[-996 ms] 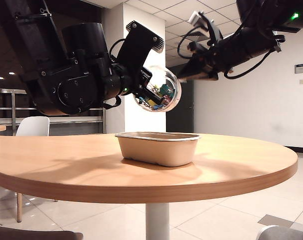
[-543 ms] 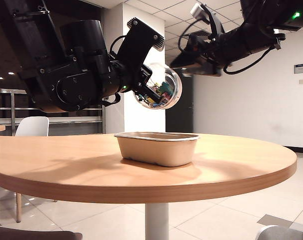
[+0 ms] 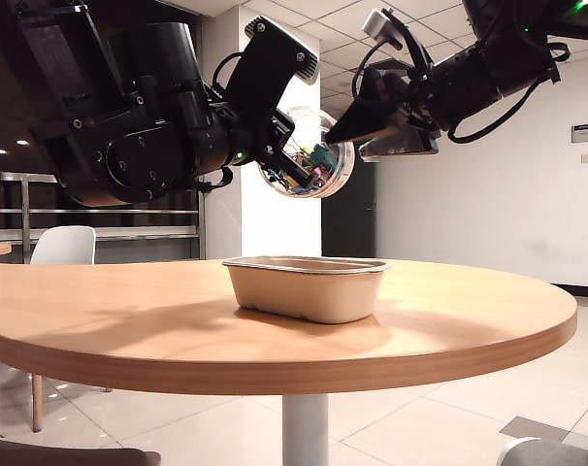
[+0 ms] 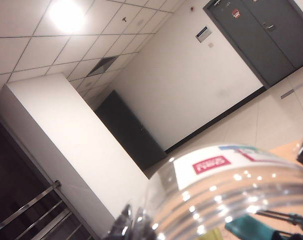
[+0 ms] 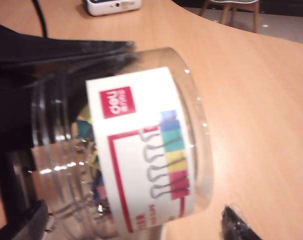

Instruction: Pick up the box filled with clips, pour some clips from it into the rectangular paper box, and then put the clip box back on the table.

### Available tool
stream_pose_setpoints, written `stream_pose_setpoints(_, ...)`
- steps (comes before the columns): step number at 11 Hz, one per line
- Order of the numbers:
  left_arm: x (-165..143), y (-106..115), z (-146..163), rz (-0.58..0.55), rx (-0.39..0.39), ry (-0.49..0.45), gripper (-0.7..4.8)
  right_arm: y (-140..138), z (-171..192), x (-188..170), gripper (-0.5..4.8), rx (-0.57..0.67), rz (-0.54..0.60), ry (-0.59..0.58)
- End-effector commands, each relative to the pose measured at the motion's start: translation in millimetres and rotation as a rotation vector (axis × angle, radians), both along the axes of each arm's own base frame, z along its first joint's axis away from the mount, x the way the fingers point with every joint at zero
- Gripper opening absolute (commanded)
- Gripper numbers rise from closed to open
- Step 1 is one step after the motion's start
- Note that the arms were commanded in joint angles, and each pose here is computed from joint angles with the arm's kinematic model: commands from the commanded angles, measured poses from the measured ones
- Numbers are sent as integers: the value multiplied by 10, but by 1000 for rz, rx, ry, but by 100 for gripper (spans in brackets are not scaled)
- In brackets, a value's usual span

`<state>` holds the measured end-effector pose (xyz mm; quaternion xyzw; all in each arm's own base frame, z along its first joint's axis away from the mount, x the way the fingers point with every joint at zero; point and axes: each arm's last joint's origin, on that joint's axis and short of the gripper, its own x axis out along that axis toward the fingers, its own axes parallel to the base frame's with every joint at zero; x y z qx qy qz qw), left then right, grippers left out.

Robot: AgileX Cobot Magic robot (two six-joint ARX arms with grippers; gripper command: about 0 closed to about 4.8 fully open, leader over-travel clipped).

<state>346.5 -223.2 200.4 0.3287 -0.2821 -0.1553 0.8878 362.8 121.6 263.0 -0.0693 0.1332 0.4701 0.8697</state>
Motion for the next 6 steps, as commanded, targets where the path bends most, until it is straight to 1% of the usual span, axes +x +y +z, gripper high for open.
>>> stream_pose_setpoints(1, -29, 3, 92, -27, -36, -55, -6, 33, -17, 17, 479, -39, -9, -53)
stream_pose_setpoints(2, -32, 3, 84, -33, -36, -53, -6, 74, -69, 34, 479, -91, -15, -94)
stream_pose_setpoints(4, -36, -1, 84, -52, -27, -57, -6, 212, -146, 27, 458, -154, 33, -162)
stream_pose_setpoints(5, -43, 3, 66, -53, -24, -52, -6, 262, -157, 22, 458, -211, 9, -211)
stream_pose_setpoints(6, -47, 11, 50, -54, -20, -47, -6, 272, -159, 21, 458, -236, 3, -234)
